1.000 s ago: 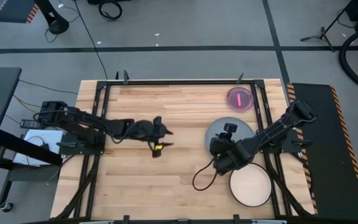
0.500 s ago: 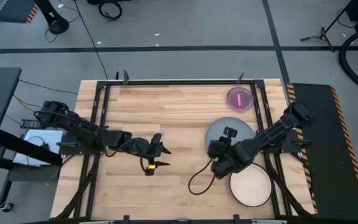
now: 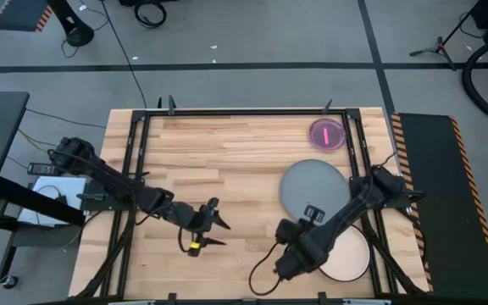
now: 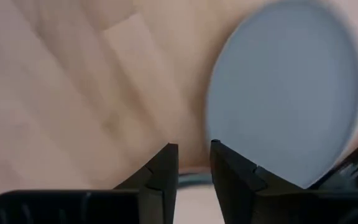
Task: Stack plastic plates
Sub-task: Move the bottom stacked plates to the bottom middle of the table
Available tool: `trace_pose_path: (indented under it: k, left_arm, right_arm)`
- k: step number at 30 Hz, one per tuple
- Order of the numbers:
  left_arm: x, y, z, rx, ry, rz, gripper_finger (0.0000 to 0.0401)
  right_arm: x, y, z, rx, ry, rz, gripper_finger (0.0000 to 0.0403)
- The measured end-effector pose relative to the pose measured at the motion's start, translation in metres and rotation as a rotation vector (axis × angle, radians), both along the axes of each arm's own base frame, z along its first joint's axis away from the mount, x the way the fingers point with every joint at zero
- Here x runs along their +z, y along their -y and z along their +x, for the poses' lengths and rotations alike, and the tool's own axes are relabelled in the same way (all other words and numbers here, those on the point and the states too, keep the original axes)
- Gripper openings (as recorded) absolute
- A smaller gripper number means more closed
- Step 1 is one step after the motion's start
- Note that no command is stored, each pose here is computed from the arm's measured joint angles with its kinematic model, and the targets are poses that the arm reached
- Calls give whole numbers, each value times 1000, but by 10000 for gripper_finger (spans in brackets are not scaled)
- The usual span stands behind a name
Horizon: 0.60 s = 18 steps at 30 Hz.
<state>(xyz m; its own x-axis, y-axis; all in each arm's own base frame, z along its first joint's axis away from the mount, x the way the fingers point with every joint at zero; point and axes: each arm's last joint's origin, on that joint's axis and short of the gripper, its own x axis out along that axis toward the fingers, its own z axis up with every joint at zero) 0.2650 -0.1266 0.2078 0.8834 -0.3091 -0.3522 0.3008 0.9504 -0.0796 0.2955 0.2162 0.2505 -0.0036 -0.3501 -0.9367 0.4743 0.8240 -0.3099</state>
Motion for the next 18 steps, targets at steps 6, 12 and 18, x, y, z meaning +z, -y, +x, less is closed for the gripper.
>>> trace_pose_path:
  k: [6, 12, 18]
  left_arm:
    - [-2, 5, -3, -15, -19, -3, 233]
    - [-5, 4, -4, -12, -52, 7, 233]
    - [-7, 1, -4, 0, -75, 11, 233]
  right_arm:
    - [0, -21, -16, -250, 9, 88, 140]
    - [-5, -51, -34, -424, 10, 202, 213]
    - [-30, -73, -42, -602, -161, 237, 278]
